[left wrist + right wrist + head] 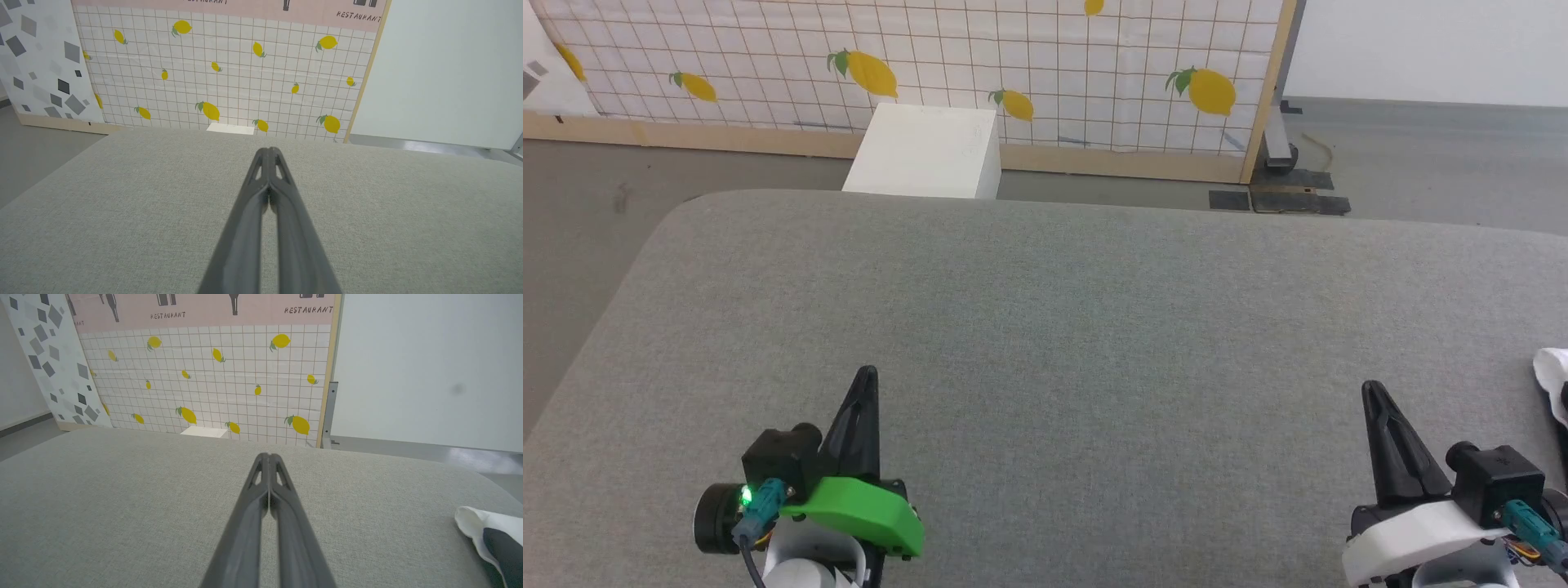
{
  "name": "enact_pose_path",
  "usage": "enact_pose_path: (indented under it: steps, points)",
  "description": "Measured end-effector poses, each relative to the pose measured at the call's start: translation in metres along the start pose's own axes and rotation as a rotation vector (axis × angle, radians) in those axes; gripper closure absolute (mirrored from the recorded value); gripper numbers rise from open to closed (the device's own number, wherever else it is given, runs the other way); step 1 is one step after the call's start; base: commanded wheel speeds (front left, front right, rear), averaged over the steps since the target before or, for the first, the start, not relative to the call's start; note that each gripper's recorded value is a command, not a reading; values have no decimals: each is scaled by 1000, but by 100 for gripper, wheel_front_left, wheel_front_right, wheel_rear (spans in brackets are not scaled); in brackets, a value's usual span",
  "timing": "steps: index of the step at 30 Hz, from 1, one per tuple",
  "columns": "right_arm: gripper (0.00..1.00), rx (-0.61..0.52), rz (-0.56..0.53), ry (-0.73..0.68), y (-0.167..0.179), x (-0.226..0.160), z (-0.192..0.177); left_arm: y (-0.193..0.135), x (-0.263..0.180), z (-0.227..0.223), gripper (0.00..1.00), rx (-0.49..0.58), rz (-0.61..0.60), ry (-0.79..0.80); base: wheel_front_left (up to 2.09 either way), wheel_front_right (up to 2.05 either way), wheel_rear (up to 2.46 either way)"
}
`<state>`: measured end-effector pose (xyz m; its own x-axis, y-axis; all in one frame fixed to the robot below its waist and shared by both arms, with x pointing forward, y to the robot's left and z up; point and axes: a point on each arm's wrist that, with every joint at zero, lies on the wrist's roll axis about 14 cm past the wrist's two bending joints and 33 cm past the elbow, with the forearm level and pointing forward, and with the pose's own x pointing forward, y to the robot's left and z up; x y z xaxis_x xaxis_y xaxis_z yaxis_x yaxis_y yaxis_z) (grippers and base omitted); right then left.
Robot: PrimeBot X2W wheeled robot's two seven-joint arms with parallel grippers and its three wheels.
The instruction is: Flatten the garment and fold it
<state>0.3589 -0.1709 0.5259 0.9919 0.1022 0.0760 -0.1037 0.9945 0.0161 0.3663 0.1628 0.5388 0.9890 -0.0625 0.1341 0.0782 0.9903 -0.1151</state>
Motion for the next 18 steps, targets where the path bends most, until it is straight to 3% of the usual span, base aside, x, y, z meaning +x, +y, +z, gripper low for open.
enact_pose_path:
  steps: [18]
  points:
    - [100,-7,6,24,2,2,-2,2,3,0,100,31,10,20,0,0,0]
